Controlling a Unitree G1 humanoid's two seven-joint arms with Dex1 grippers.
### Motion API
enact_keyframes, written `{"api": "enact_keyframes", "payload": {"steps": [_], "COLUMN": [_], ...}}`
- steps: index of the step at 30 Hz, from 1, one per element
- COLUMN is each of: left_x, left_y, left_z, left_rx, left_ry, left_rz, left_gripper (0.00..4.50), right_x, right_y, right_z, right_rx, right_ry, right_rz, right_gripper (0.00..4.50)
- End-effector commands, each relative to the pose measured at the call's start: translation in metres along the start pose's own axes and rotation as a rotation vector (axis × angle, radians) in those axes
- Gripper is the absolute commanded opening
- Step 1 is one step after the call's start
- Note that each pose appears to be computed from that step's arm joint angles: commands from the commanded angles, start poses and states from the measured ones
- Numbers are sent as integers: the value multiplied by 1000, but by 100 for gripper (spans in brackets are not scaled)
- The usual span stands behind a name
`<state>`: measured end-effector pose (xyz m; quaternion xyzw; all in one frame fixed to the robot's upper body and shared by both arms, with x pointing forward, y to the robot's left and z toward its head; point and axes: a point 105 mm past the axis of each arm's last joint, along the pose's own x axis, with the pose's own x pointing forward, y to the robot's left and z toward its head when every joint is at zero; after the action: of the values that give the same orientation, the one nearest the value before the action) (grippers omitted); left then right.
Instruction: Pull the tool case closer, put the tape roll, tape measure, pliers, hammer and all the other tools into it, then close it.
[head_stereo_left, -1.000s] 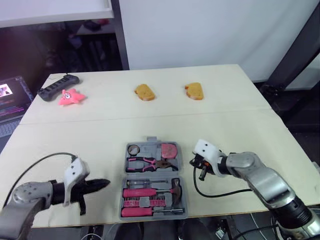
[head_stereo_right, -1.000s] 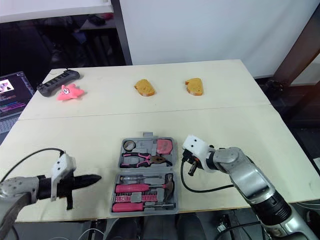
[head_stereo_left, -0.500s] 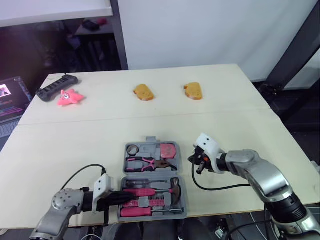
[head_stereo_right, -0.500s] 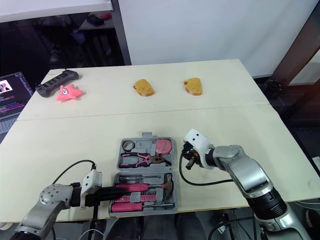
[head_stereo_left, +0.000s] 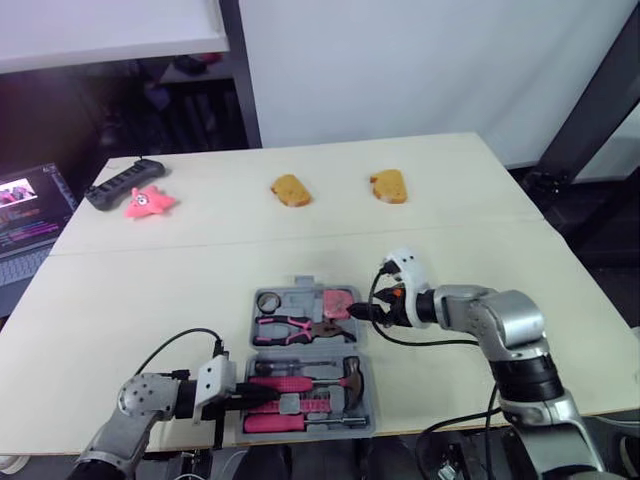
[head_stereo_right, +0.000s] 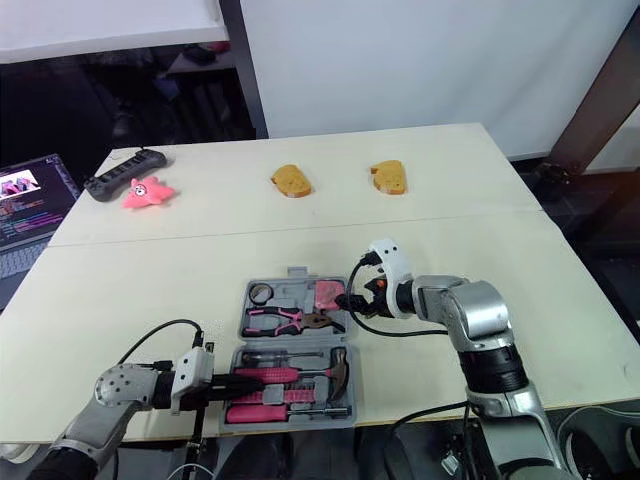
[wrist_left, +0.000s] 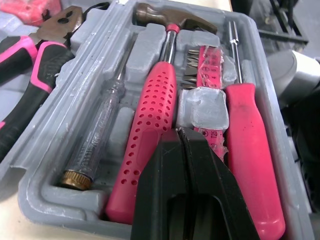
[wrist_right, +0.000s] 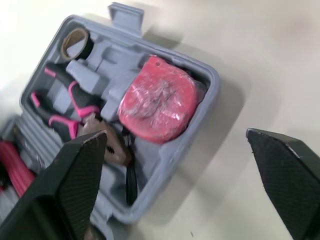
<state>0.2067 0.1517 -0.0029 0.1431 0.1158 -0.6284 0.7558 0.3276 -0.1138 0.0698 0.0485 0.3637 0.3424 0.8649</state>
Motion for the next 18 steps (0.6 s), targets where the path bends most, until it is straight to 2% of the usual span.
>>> {"api": "enact_keyframes", "payload": {"steps": [1,3,11,15,18], "left_x": [-15,-15,-17,-21,-22], "left_y": [-15,-12,-6,-4,-4], "left_z": [-49,-44,-41,-41,-40], "left_rx": [-125,-115,-100,-92,-91], "left_ry": [216,212,229,245,250], "left_rz": [-5,-1,4,6,2], "left_gripper": [0,0,0,0,0], "right_x": [9,16,32,38,35], "right_y": [-8,-7,25,34,38], "right_z": [5,1,17,19,31], "right_rx": [35,84,200,249,293], "right_ry": [7,29,-34,-48,-119], "right_rz": [-12,30,250,302,349], "right_gripper": [446,446,446,446,446]}}
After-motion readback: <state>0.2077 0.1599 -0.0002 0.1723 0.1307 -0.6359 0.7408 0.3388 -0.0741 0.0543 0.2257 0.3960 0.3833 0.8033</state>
